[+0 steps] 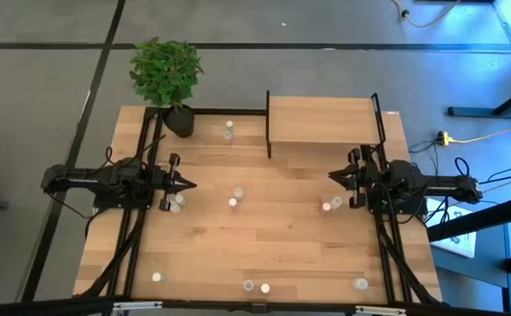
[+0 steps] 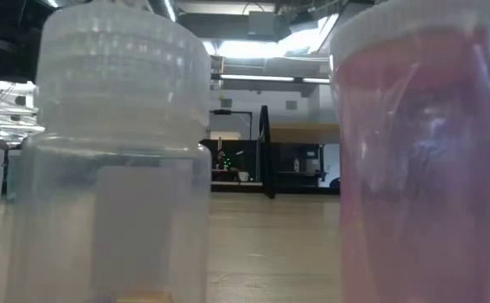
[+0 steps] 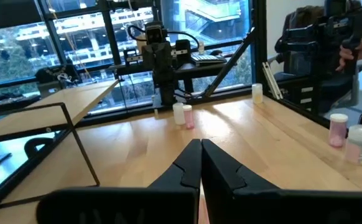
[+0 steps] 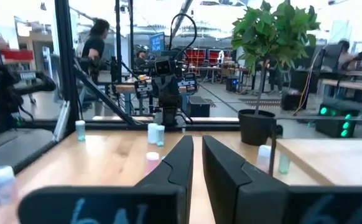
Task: Pick and place medicine bottles onto shelf by color
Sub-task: Put the top left pink pill bottle on the shelf
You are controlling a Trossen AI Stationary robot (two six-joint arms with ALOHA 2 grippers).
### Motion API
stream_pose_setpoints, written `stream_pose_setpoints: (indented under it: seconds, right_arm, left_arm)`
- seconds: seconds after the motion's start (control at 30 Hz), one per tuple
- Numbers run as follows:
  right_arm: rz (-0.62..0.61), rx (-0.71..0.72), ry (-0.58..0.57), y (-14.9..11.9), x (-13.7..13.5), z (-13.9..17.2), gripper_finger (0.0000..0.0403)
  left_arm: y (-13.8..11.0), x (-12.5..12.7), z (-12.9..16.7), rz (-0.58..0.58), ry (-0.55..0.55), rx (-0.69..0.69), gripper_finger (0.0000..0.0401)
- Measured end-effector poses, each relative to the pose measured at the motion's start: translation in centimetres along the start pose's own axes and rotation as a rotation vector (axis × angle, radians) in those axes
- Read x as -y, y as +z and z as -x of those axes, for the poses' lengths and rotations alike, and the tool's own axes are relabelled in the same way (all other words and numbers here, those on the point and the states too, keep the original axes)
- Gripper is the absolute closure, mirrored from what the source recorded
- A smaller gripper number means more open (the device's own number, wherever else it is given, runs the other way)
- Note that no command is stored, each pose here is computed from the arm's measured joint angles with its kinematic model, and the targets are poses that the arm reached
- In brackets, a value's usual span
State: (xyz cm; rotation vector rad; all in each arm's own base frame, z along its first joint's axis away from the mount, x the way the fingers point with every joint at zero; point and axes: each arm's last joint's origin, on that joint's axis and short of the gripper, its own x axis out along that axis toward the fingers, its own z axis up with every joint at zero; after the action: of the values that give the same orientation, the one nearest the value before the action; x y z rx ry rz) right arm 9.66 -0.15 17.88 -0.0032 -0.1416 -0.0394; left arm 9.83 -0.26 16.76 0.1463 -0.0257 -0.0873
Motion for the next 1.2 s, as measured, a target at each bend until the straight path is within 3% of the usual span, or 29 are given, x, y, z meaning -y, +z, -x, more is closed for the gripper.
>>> stream_pose_setpoints:
  seconds: [0.1,0.23,0.4,0.57,0.73,0.9,1.2]
  right_arm:
    - [-0.035,0.000,0.000,0.0,0.0,0.0,0.0363]
    - [-0.053,-0.001,0.000,0.0,0.0,0.0,0.0363]
    - [-0.024,-0.001,0.000,0.0,0.0,0.0,0.0363]
    - [-0.048,0.014,0.000,0.1,0.0,0.0,0.0363]
    - [-0.016,0.058,0.000,0.6,0.0,0.0,0.0363]
    - [0.074,0.133,-0.006,1.3,0.0,0.1,0.0363]
    - [0.106,0.176,-0.012,3.5,0.0,0.4,0.0363]
  left_arm:
    - [0.3,-0.1,0.0,-0.009,0.015,0.027,0.0401]
    - [2.1,-0.5,0.3,0.051,0.080,0.176,0.0401]
    - [6.1,-1.0,1.4,0.076,0.093,0.223,0.0401]
    - [10.2,-1.6,2.1,0.112,0.119,0.142,0.0401]
    - [13.6,-2.2,1.0,0.120,0.108,-0.029,0.0401]
    - [15.7,-2.8,-1.6,0.175,0.117,-0.243,0.0401]
    - [18.4,-3.5,-4.9,0.302,0.137,-0.457,0.0401]
